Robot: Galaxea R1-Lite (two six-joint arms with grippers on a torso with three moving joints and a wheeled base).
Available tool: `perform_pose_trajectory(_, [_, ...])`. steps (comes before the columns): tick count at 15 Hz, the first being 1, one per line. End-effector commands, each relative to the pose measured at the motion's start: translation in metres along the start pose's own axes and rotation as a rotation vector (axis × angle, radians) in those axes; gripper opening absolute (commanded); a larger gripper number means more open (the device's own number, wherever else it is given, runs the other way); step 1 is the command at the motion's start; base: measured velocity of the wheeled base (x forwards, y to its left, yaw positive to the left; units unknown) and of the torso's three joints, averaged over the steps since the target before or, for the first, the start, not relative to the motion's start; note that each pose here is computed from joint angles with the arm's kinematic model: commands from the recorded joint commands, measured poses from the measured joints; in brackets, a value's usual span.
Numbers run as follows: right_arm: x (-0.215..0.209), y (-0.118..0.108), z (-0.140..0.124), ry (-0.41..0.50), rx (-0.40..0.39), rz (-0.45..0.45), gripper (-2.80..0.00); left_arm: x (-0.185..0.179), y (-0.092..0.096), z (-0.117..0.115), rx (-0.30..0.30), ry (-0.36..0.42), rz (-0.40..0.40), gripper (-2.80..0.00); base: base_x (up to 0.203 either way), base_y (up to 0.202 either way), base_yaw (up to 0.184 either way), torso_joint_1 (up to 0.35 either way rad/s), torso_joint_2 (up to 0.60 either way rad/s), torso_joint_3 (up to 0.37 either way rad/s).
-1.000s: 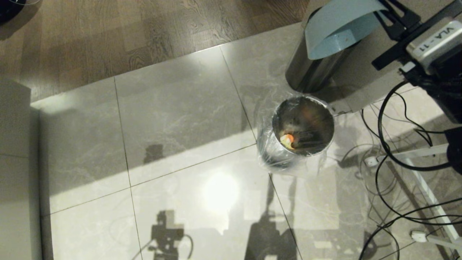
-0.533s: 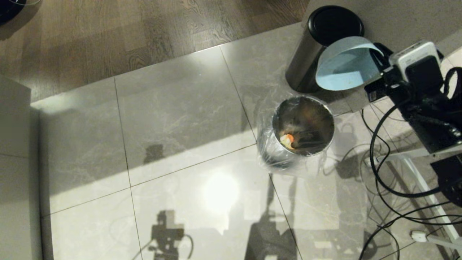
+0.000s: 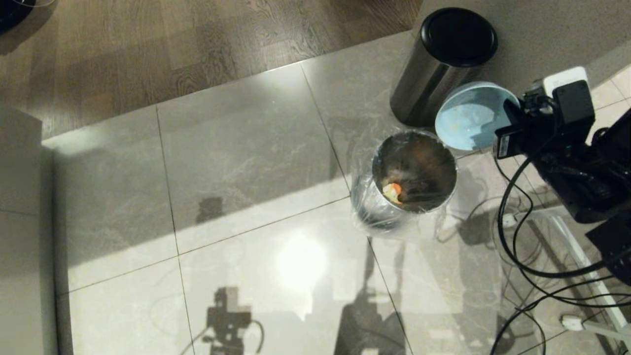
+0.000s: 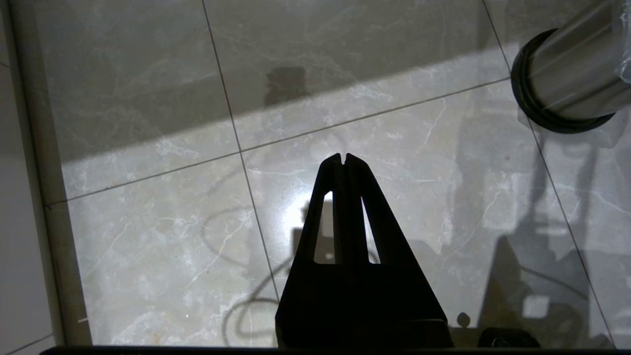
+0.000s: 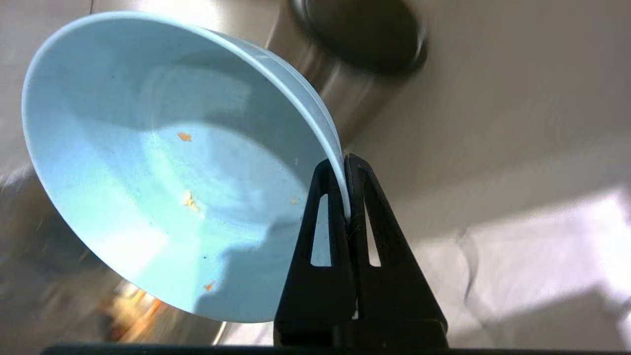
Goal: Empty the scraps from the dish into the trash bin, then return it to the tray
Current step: Put the bowl back to the table
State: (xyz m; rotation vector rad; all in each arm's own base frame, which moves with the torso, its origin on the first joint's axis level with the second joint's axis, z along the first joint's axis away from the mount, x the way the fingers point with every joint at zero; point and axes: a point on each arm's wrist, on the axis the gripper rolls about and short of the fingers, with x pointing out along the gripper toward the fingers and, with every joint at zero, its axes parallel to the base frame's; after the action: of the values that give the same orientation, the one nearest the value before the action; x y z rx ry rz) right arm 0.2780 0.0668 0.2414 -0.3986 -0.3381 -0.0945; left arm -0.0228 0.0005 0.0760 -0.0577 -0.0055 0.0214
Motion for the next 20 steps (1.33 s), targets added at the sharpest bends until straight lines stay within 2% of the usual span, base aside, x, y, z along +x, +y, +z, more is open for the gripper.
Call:
perform_pose_trajectory(1, [-0.009, 0.000, -0.007, 0.058, 0.042, 0.022, -2.80, 0.000, 0.000, 0.000, -0.001, -0.001, 0.001, -2.80, 0.000, 0.000, 0.000, 0.000, 0.00, 0.000])
perform_pose_trajectory(6, [-0.039, 0.002, -0.029, 0.278, 0.133, 0.106, -2.80, 0.000, 0.000, 0.000, -0.001, -0.001, 0.000, -2.80, 0.000, 0.000, 0.000, 0.000, 0.00, 0.000])
perform_pose_trajectory(9, [-0.086, -0.002, -0.049, 0.483, 0.174, 0.161, -2.80, 0.000, 0.000, 0.000, -0.001, 0.000, 0.000, -2.80, 0.000, 0.000, 0.000, 0.000, 0.00, 0.000])
perform_pose_trajectory(12, [-0.131, -0.007, -0.066, 0.632, 0.210, 0.183, -2.80, 0.000, 0.000, 0.000, -0.001, 0.000, 0.000, -2.80, 0.000, 0.000, 0.000, 0.000, 0.00, 0.000])
perform_pose_trajectory(16, [-0.178, -0.017, -0.087, 0.778, 0.253, 0.212, -2.80, 0.000, 0.000, 0.000, -0.001, -0.001, 0.000, -2.80, 0.000, 0.000, 0.000, 0.000, 0.00, 0.000])
perform_pose_trajectory(20, [-0.217, -0.031, -0.098, 0.858, 0.312, 0.238, -2.80, 0.000, 0.000, 0.000, -0.001, 0.000, 0.000, -2.80, 0.000, 0.000, 0.000, 0.000, 0.00, 0.000])
